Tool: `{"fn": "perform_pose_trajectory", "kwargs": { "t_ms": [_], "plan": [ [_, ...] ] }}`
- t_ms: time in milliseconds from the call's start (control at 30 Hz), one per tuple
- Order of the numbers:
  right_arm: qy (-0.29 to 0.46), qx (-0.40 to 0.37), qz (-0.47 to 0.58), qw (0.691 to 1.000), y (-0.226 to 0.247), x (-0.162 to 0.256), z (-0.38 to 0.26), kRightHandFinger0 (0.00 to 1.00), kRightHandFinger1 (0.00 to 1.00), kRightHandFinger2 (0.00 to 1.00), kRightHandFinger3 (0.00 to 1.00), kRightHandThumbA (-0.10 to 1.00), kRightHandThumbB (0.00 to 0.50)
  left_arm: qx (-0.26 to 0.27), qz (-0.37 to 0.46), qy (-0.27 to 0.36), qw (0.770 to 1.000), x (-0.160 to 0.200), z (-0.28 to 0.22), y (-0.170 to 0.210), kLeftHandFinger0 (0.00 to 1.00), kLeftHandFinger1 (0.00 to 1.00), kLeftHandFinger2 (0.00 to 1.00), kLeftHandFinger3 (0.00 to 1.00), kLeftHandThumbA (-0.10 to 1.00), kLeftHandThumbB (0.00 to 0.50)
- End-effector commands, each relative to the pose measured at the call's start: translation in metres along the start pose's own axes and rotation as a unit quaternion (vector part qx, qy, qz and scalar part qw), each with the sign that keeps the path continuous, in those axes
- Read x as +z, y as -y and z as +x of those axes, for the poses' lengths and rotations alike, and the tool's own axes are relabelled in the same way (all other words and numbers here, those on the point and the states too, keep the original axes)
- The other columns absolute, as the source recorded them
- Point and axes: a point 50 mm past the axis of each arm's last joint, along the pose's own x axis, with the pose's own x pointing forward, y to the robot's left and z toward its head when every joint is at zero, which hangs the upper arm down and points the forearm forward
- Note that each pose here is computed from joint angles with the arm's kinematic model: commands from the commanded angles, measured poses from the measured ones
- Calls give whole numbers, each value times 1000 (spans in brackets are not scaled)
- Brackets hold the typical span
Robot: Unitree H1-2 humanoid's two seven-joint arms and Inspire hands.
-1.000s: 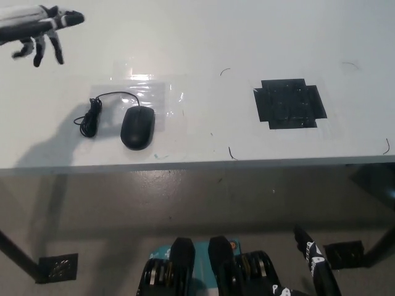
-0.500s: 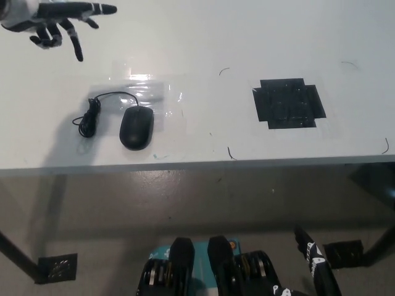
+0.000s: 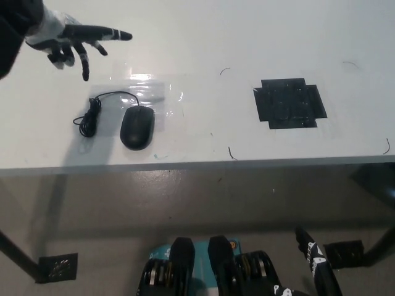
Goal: The robot uses left hand to click on the left button of the black mouse, which is placed on the left area of the table
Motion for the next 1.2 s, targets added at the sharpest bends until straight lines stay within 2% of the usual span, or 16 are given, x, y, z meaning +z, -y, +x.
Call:
{"fn": "perform_pose_trajectory", "kwargs": {
  "t_ms": [0, 33, 67, 433, 533, 567, 600, 733, 867, 967, 1000, 1033, 1067, 1100, 1133, 1167],
  "plan": [
    [40, 2, 2, 999, 4, 10, 6, 1000, 1000, 1000, 1000, 1000, 199, 27, 35, 3, 999, 22, -12, -16, 0, 0, 92, 942, 1000, 344],
    [40, 1, 0, 999, 4, 11, 6, 1000, 1000, 1000, 1000, 1000, 193, 25, 37, 1, 999, 24, -10, -15, 0, 0, 114, 852, 1000, 360],
    [41, 0, 0, 999, 4, 11, 6, 1000, 1000, 1000, 1000, 1000, 192, 21, 33, -3, 999, 26, -7, -12, 0, 0, 131, 993, 1000, 371],
    [46, 4, -2, 999, 6, 13, 10, 1000, 1000, 1000, 1000, 1000, 190, -9, 33, -4, 999, 36, 14, 8, 0, 0, 301, 990, 1000, 409],
    [47, 1, -5, 999, 7, 14, 10, 1000, 1000, 1000, 1000, 1000, 186, -9, 36, -7, 999, 34, 20, 13, 0, 119, 536, 710, 1000, 434],
    [47, 1, -5, 999, 7, 14, 10, 1000, 1000, 1000, 1000, 1000, 185, -8, 31, -8, 999, 34, 22, 14, 0, 169, 619, 784, 1000, 421],
    [46, 1, -5, 999, 7, 13, 10, 1000, 1000, 1000, 1000, 1000, 185, -6, 29, -8, 1000, 32, 23, 16, 0, 196, 645, 1000, 1000, 420],
    [47, 4, -8, 999, 7, 14, 11, 1000, 1000, 1000, 1000, 1000, 191, -10, 35, -17, 999, 31, 27, 19, 0, 28, 446, 1000, 1000, 417],
    [50, 0, -9, 999, 8, 15, 12, 1000, 1000, 1000, 1000, 1000, 181, -20, 36, -22, 999, 32, 29, 21, 0, 0, 369, 1000, 1000, 428],
    [49, 1, -6, 999, 7, 14, 12, 1000, 1000, 1000, 1000, 1000, 185, -25, 38, -23, 999, 30, 33, 26, 0, 26, 475, 1000, 1000, 428],
    [48, 2, -5, 999, 8, 14, 13, 1000, 1000, 1000, 1000, 1000, 184, -25, 40, -23, 999, 30, 34, 28, 0, 61, 549, 961, 1000, 432],
    [48, 3, -6, 999, 8, 14, 13, 1000, 1000, 1000, 1000, 1000, 183, -25, 50, -21, 998, 29, 36, 30, 0, 103, 588, 464, 1000, 421],
    [48, 3, -7, 999, 8, 14, 13, 1000, 1000, 1000, 1000, 1000, 182, -26, 60, -18, 998, 28, 37, 30, 0, 123, 612, 419, 1000, 424],
    [49, 4, -8, 999, 8, 14, 12, 1000, 1000, 1000, 1000, 1000, 178, -28, 60, -19, 998, 27, 38, 31, 0, 130, 594, 781, 1000, 433],
    [49, 4, -9, 999, 8, 14, 12, 1000, 1000, 1000, 1000, 1000, 176, -29, 52, -21, 998, 27, 38, 32, 0, 106, 564, 1000, 1000, 445],
    [48, 4, -9, 999, 8, 14, 12, 1000, 1000, 1000, 1000, 1000, 178, -28, 43, -24, 998, 27, 38, 32, 0, 100, 563, 1000, 1000, 433]
  ]
}}
